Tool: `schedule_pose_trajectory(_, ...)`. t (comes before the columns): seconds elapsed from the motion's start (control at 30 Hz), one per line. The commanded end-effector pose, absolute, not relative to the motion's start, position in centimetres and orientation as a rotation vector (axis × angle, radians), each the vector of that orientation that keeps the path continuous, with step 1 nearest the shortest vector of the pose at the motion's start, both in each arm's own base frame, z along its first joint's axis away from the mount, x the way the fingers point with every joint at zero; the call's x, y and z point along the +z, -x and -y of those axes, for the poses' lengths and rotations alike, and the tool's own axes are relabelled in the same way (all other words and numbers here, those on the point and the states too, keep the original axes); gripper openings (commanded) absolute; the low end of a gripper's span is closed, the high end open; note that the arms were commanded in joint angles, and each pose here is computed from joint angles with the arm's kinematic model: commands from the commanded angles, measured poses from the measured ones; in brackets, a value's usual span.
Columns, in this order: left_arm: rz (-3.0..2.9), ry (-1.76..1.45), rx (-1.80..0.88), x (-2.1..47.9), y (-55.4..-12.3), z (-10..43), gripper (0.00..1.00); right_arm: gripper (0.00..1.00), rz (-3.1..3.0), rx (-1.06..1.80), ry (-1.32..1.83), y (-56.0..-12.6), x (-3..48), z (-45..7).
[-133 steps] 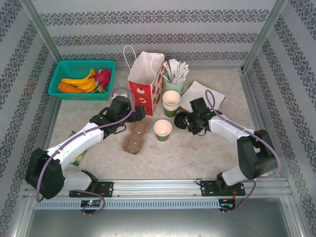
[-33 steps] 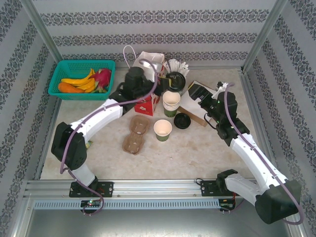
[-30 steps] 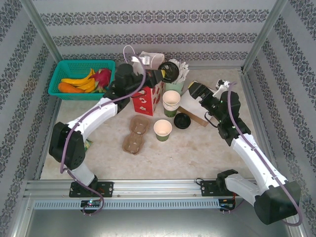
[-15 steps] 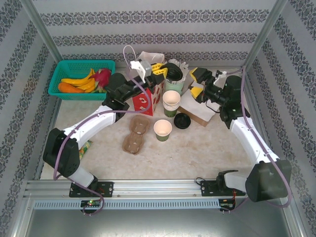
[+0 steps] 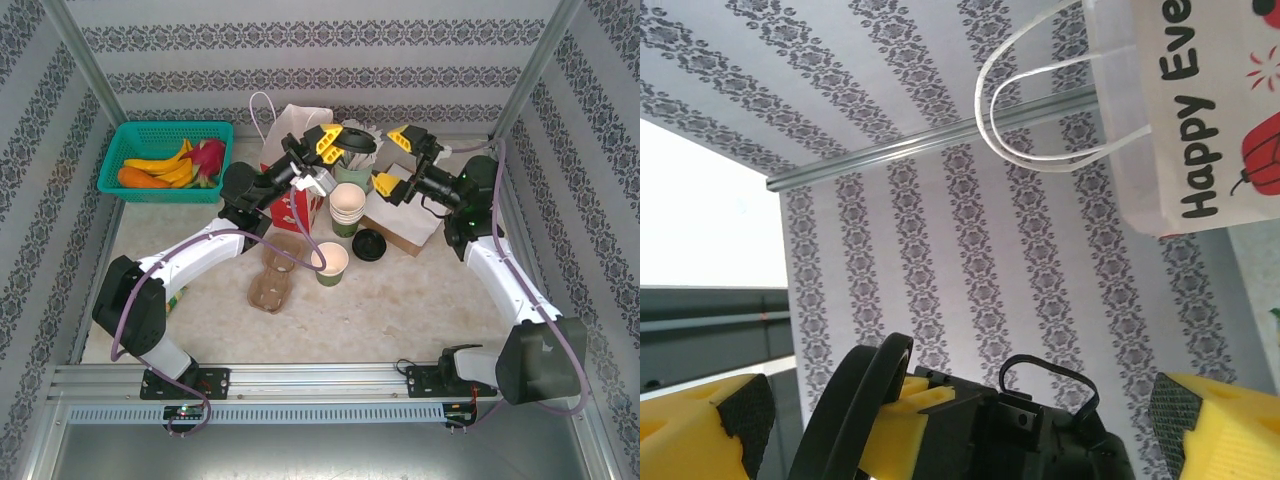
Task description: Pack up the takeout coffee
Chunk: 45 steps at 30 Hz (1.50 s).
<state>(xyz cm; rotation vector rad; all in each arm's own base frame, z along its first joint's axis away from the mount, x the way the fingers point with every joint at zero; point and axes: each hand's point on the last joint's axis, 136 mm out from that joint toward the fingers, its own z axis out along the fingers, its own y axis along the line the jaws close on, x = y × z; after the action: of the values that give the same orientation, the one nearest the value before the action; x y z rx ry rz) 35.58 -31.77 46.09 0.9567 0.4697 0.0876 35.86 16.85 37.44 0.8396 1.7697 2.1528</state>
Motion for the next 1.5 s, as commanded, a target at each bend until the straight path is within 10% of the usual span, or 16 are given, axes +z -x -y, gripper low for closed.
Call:
schedule_pose_trajectory(0.0, -0.357, -0.922, 0.157, 47.7, -34.2, 31.4, 0.00, 0.97, -1.702, 2.265, -0.785, -35.2, 39.7, -17.7)
schedule_pose_trajectory(0.47, -0.410, -0.914, 0.131, 47.0, -35.9, 31.2, 0.00, 0.82, -1.629, 2.344, -0.662, -35.1, 43.4, -20.6)
schedule_pose_trajectory(1.47, -0.392, -0.978, 0.225, 44.6, -36.7, 31.7, 0.00, 0.17, -1.411, 2.394, -0.600, -36.6, 45.2, -21.5)
